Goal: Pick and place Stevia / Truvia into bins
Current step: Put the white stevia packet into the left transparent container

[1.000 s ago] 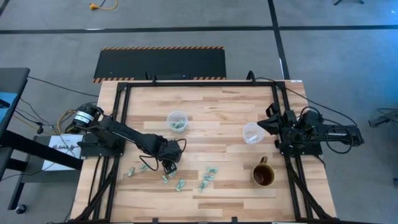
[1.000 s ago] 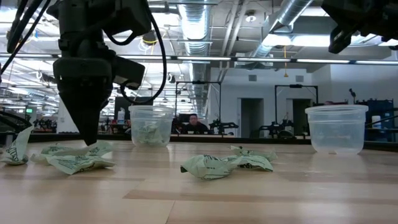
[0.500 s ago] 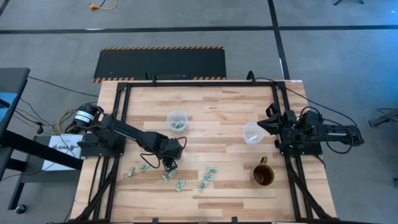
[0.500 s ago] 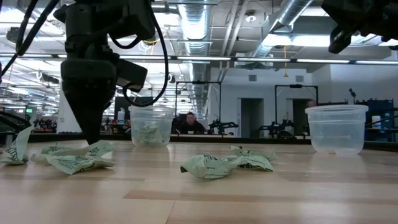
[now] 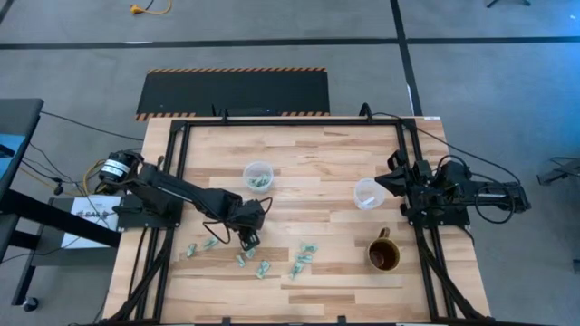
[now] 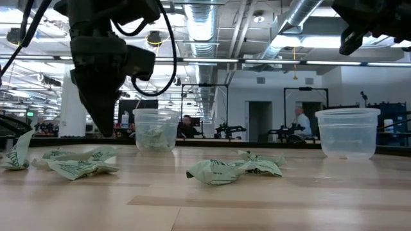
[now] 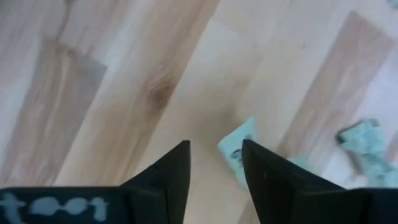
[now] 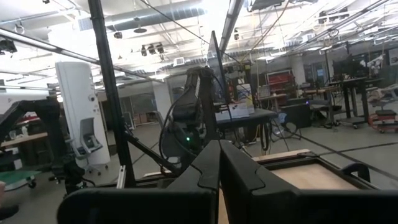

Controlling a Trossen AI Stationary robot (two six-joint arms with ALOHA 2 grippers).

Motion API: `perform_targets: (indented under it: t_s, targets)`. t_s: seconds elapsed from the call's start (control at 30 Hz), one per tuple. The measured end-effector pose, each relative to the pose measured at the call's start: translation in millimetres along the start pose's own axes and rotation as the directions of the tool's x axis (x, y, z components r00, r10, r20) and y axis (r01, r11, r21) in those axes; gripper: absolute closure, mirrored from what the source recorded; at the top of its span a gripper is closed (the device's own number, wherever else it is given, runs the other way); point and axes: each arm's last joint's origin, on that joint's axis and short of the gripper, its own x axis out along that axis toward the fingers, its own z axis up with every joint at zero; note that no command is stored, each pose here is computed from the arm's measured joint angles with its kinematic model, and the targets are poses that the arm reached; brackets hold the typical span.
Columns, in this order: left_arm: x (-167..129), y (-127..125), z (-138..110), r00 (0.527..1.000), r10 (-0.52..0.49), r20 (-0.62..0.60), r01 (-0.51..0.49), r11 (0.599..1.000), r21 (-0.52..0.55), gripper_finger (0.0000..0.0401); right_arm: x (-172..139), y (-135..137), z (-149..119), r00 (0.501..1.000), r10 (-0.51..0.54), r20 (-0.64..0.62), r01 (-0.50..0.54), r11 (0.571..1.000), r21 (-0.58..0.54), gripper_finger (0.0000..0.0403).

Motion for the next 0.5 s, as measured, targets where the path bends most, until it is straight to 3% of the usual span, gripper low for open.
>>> perform_targets:
  t_s: [0.5]
  targets:
    - [9.0, -3.9, 0.1, 0.999, -0.044, -0.030, 0.043, 0.999, -0.019, 0.0268, -0.1, -0.5, -3.2, 0.999, -0.005, -0.034, 0.005, 1.000, 0.002, 0.0403]
